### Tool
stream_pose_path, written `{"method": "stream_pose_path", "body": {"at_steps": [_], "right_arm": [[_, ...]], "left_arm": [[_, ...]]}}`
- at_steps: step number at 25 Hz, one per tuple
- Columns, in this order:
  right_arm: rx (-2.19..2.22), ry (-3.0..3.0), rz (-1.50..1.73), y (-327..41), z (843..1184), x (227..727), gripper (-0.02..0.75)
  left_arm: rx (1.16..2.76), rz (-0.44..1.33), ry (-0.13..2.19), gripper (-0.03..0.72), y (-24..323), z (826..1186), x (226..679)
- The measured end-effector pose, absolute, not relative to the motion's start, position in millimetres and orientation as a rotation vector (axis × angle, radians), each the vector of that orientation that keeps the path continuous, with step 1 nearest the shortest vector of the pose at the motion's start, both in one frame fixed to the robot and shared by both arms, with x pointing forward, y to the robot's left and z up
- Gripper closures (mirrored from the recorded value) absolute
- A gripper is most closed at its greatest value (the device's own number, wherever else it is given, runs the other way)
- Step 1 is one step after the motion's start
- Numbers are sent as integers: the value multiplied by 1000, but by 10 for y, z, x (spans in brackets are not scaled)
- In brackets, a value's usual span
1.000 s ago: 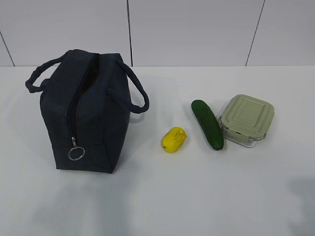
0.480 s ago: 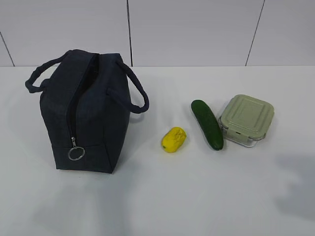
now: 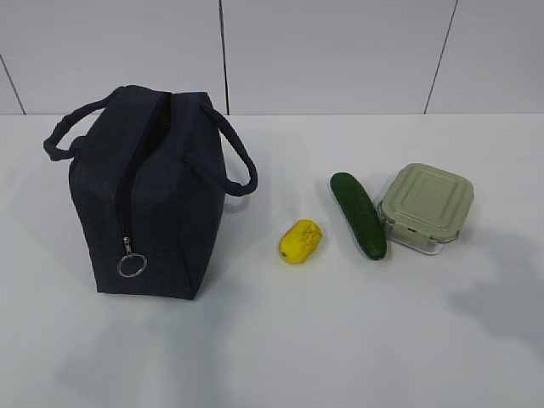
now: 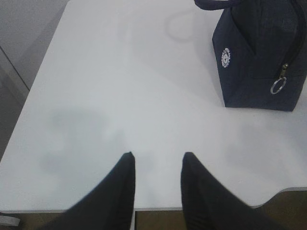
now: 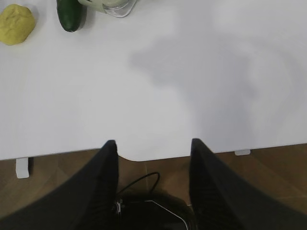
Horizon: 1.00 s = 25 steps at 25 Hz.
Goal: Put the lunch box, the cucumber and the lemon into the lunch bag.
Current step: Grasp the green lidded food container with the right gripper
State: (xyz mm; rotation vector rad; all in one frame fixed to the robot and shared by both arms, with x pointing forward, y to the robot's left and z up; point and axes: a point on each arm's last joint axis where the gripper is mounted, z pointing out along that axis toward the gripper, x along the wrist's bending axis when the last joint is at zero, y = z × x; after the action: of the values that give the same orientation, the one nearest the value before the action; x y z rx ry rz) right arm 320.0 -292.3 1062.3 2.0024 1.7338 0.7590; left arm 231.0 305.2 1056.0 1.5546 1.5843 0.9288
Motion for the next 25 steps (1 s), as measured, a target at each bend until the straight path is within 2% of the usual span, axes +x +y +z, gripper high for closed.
{"method": "stream_pose_path", "body": {"at_steps": [14,25], "right_arm": [[2146,1759,721,-2859,10358,3987,374],[2202,1776,699,-2821,10398,4661,374]], "left_arm": [[1555,929,1584,452,3052,10560,2310],[1555,929,1584,452,3052,10560,2310]]}}
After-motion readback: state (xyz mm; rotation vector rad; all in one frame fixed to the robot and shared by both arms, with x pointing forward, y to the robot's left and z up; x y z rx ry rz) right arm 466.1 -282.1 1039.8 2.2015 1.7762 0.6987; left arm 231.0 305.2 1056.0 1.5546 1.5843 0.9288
